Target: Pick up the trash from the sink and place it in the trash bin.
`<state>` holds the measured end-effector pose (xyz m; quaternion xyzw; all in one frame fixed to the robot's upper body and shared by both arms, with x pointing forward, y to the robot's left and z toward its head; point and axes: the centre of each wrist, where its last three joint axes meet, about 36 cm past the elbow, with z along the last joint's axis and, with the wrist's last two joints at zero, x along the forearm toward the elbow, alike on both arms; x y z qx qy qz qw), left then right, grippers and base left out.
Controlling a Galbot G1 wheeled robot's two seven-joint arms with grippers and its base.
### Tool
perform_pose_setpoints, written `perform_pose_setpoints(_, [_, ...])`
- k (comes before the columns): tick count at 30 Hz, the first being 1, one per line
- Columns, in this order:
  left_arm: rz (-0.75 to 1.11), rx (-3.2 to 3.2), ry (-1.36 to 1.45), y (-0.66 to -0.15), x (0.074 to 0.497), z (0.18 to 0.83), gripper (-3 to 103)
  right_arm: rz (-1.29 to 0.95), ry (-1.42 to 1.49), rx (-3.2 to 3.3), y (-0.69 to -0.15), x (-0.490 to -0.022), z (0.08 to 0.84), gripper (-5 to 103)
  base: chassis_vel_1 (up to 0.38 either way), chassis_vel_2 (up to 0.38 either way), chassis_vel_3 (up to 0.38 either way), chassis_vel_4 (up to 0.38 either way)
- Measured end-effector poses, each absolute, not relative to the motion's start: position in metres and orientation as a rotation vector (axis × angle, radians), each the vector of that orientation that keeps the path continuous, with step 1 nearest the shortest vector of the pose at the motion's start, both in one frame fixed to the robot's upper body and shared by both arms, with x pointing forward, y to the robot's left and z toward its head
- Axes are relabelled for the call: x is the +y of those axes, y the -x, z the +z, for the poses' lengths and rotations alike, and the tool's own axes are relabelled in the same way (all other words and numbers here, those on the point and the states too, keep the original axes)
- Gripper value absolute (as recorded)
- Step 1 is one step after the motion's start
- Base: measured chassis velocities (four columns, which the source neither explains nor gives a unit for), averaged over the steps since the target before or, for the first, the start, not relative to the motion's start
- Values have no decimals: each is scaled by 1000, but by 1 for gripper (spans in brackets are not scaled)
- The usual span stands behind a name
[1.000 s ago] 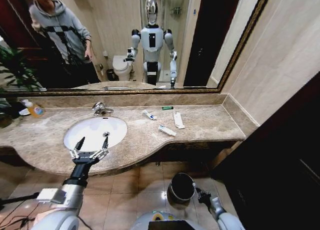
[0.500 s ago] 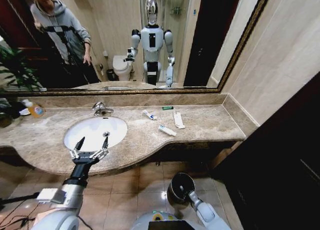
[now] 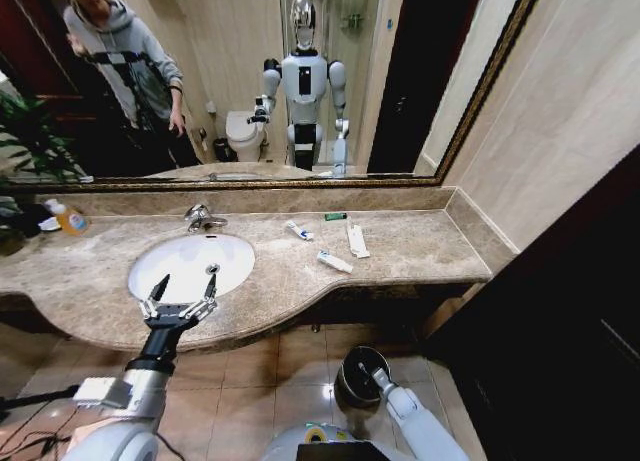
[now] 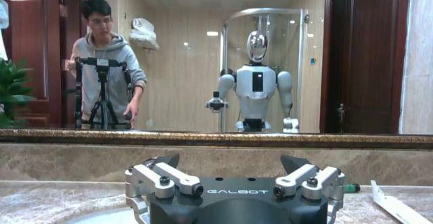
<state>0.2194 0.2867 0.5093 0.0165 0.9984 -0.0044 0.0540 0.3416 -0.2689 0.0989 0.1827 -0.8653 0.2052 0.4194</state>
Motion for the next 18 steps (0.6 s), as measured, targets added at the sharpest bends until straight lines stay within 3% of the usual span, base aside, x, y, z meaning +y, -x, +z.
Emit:
perform_pose_setpoints(4, [-13, 3033, -50, -219, 287, 509, 100, 496, -444, -2174, -340, -268, 99, 47, 0, 0, 0, 0])
perform_pose_setpoints(6, [-13, 3033, -50, -219, 287, 509, 100, 490, -440, -2175, -339, -268, 100, 47, 0, 0, 0, 0])
perform_pose_setpoints(10, [-13, 3033, -50, -219, 287, 509, 100, 449, -404, -2194, -330, -269, 106, 68, 0, 0, 0, 0])
perform_pose_setpoints(16, [-13, 3033, -50, -219, 287, 509, 100, 429, -376, -2213, -317, -268, 116, 85, 0, 0, 0, 0])
perform_pose_setpoints(18, [-13, 3033, -50, -219, 287, 509, 100, 422, -366, -2222, -312, -266, 121, 95, 0, 0, 0, 0])
